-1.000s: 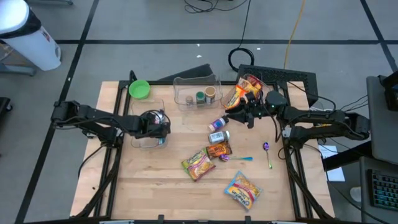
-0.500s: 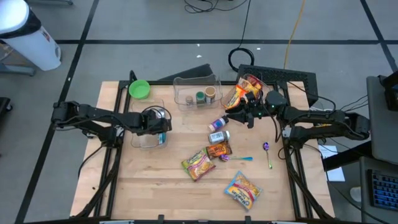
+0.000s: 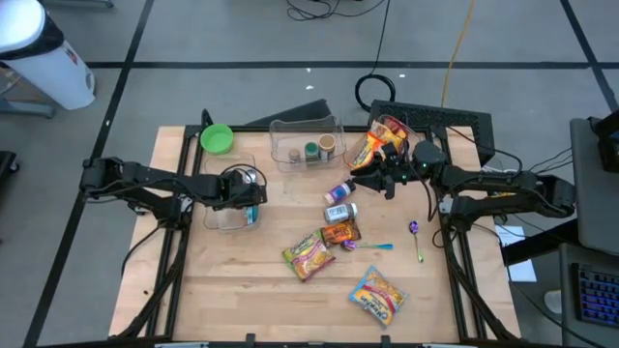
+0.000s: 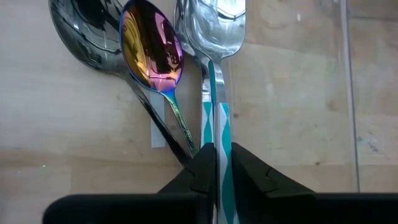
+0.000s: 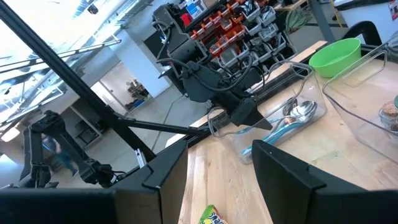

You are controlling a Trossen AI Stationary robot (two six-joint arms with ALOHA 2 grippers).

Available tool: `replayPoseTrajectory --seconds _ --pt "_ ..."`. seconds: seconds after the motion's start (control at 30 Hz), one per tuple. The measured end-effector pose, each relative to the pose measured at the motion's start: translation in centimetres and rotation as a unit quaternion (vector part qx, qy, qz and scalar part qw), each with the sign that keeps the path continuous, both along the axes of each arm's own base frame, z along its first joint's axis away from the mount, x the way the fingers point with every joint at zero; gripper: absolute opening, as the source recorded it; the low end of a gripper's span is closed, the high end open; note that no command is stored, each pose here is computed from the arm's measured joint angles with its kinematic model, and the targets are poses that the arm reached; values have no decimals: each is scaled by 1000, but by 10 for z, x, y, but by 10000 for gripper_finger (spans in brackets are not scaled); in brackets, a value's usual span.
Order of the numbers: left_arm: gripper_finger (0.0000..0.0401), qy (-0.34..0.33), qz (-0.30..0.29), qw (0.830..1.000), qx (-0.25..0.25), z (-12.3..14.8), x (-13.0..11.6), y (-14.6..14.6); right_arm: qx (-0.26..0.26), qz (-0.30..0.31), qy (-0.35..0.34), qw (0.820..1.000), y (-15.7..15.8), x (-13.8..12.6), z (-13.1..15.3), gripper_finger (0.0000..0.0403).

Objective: Pick & Place Food Item
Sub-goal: Put the white patterned spoon into the left transparent bin, then put the blue noodle pack into the right transparent bin

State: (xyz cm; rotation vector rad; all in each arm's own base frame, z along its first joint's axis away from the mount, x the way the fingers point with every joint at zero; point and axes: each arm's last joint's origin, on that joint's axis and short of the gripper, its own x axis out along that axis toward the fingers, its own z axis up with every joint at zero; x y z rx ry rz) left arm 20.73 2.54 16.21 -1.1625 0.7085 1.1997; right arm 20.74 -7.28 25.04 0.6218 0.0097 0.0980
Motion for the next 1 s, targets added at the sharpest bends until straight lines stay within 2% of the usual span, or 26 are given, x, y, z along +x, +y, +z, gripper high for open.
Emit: replayPoseTrajectory --seconds 0.1,0.43,0.63,0.8,1.0 --pt "49 -1 2 1000 0 0 0 0 0 0 0 1000 0 0 0 171" --pt "136 -8 -3 1000 -15 1 1 -1 0 2 0 1000 0 0 0 171" --pt "148 -29 -73 995 -60 12 -2 -5 0 2 1 1000 0 0 0 171" --pt "141 -75 -107 990 -55 39 -9 -6 1 2 2 1000 0 0 0 171" --pt "129 -129 -117 984 -38 93 -26 0 1 1 2 1000 0 0 0 171"
